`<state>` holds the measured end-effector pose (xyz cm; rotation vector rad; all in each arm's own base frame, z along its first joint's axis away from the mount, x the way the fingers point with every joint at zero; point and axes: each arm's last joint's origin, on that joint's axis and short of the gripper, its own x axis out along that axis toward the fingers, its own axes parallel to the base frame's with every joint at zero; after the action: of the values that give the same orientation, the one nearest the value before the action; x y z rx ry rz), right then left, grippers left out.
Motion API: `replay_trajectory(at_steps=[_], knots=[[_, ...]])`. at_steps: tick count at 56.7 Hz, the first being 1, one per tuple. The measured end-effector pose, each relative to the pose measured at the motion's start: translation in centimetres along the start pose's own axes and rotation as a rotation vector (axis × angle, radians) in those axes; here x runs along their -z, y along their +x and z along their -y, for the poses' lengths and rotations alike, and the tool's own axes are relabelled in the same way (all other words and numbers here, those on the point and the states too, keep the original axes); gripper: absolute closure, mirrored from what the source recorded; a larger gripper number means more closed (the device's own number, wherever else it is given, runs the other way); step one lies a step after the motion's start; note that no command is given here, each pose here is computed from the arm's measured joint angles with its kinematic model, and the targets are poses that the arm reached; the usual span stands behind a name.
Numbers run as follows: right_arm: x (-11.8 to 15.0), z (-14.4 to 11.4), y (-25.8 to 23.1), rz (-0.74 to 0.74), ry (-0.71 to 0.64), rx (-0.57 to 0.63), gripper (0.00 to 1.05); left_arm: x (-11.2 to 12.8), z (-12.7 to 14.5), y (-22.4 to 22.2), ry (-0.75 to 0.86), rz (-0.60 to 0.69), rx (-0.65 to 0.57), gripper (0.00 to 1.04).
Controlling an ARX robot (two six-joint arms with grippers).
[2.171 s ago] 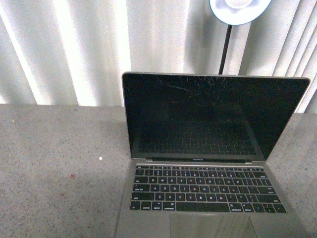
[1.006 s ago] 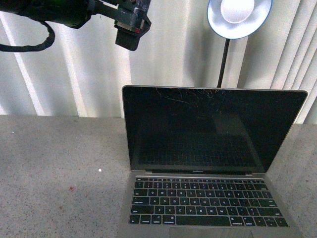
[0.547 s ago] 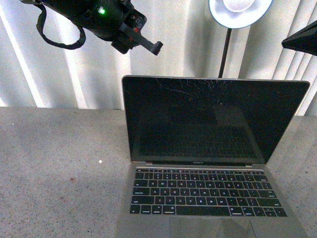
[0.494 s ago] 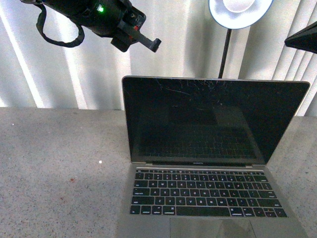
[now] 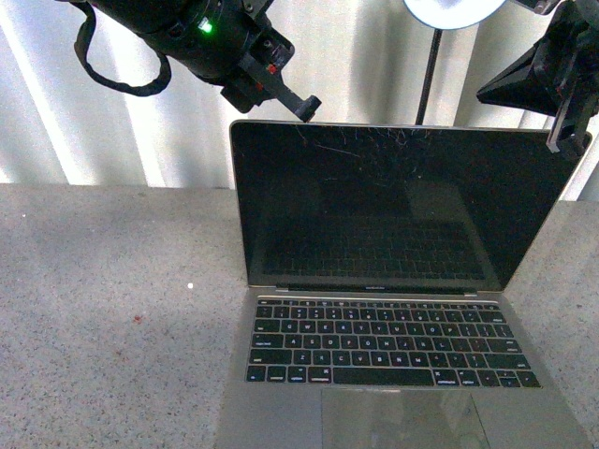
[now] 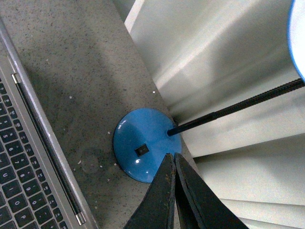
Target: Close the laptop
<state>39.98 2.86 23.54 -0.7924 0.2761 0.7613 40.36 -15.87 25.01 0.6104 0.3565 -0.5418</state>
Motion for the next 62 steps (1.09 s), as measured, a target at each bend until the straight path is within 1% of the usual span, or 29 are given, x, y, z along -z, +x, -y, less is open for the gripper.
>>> replay_trajectory(at_steps=[16, 22, 37, 42, 62], knots=[[-0.1, -1.0, 0.4, -0.018, -0.037, -0.061, 1.02, 1.2, 0.5, 0.1, 0.018, -0.040, 0.074, 1.01], [0.0, -1.5, 0.6, -0.026, -0.042, -0.086, 1.02, 1.4, 0.6, 0.1, 0.027, -0.055, 0.077, 1.01], [0.0, -2.3, 0.1, -0.039, -0.047, -0.119, 1.02, 3.1, 1.2, -0.3, 0.051, -0.109, 0.129, 1.01], [0.0, -2.7, -0.1, -0.045, -0.048, -0.136, 1.02, 3.3, 1.3, -0.8, 0.039, -0.108, 0.171, 1.01], [0.9, -4.0, -0.3, -0.074, -0.060, -0.181, 1.02, 3.3, 2.1, -1.0, 0.039, -0.091, 0.214, 1.01]])
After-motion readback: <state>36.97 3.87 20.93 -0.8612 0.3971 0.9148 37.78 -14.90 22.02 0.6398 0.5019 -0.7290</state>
